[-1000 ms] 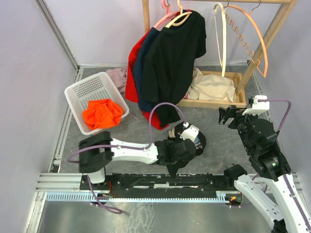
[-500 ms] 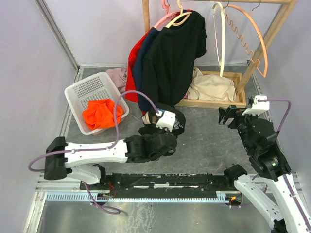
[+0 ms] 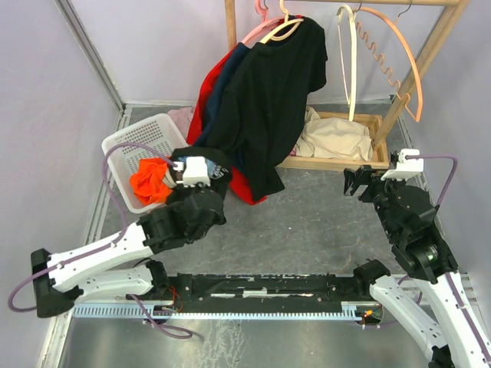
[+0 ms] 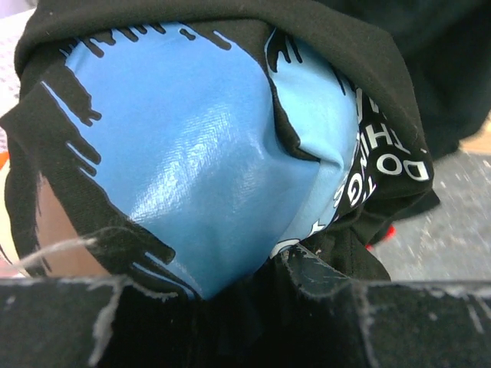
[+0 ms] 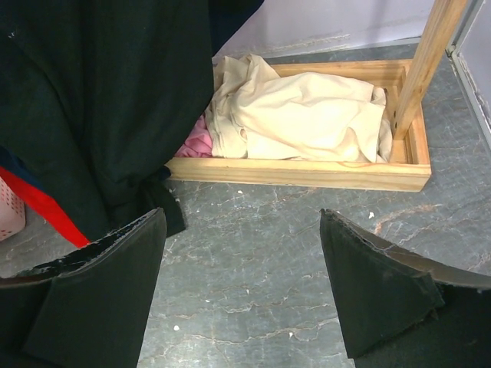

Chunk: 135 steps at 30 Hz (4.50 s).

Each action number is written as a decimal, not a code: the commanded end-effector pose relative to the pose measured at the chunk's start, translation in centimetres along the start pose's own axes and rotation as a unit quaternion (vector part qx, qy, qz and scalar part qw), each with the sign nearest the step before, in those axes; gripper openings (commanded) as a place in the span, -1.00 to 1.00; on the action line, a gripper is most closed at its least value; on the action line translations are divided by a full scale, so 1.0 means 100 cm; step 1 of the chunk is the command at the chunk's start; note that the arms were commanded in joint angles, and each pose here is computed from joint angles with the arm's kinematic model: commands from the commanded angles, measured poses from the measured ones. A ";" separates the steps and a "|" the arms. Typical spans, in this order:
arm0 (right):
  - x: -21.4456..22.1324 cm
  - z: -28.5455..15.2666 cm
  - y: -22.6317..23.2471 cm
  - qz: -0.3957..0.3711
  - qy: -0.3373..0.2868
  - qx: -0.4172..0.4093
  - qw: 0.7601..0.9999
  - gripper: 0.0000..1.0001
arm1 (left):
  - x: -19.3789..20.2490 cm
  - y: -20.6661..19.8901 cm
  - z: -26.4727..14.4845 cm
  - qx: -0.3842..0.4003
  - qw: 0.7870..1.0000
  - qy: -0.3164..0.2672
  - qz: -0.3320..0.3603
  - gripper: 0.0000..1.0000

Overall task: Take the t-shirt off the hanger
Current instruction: Place the T-shirt in the bin, then pick up the hanger from the clothesline.

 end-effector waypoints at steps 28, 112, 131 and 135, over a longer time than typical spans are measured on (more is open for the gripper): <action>0.000 0.018 0.013 0.017 0.000 -0.038 0.999 0.76 | -0.075 0.143 0.181 -0.200 0.963 -0.056 -0.171 0.77; -0.173 0.091 0.104 -0.016 -0.126 -0.158 0.979 0.67 | -0.241 -0.077 0.057 0.272 0.942 -0.186 -0.066 1.00; -0.166 0.083 0.094 -0.023 -0.125 -0.131 0.983 0.70 | -0.236 -0.116 0.090 0.310 0.941 -0.132 -0.031 0.73; -0.166 0.082 0.091 -0.024 -0.127 -0.123 0.984 0.70 | -0.234 -0.119 0.092 0.321 0.938 -0.125 -0.025 0.48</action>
Point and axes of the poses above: each gripper's point midway between its finger pads, its own z axis out along the fingers, its own y axis along the line the jaws close on, x = y × z, the point moved 10 cm from there along -z, back along the fingers, and after that the axes turned 8 degrees about -z, right-handed, at the moved point
